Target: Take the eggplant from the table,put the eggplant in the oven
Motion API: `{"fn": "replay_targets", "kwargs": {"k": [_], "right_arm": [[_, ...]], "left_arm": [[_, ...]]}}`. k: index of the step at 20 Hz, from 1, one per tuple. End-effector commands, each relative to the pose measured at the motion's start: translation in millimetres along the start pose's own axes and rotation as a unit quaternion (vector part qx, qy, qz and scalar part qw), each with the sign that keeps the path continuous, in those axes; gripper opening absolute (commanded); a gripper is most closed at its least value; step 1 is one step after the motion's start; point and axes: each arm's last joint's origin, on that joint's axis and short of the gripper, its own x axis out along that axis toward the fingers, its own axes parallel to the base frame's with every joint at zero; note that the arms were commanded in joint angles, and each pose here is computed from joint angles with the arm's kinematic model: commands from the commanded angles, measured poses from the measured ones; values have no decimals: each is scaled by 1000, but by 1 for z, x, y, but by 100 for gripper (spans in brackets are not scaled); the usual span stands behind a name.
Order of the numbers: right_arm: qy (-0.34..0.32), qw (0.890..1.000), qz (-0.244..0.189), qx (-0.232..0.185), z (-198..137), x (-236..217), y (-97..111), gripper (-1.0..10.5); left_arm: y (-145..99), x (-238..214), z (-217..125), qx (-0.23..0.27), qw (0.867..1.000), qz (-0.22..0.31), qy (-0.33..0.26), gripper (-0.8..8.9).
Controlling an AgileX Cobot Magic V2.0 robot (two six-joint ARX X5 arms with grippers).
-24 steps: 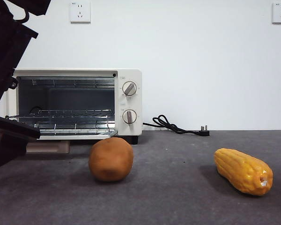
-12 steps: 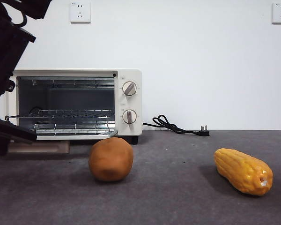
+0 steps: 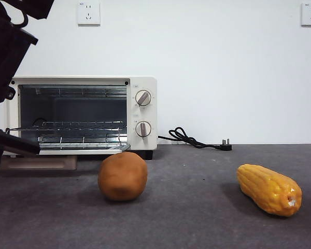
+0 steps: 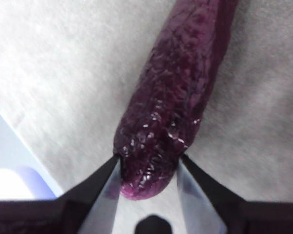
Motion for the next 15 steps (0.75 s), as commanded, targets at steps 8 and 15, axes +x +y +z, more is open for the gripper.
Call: {"fn": "replay_targets", "kwargs": {"k": [8, 15], "right_arm": [[36, 994, -7, -107, 27, -46, 22, -12], [18, 991, -17, -133, 53, -95, 20, -12]], "left_arm": [[0, -1, -1, 14, 1000, -7, -1, -6], [1, -1, -2, 17, 1000, 11, 1, -6]]}}
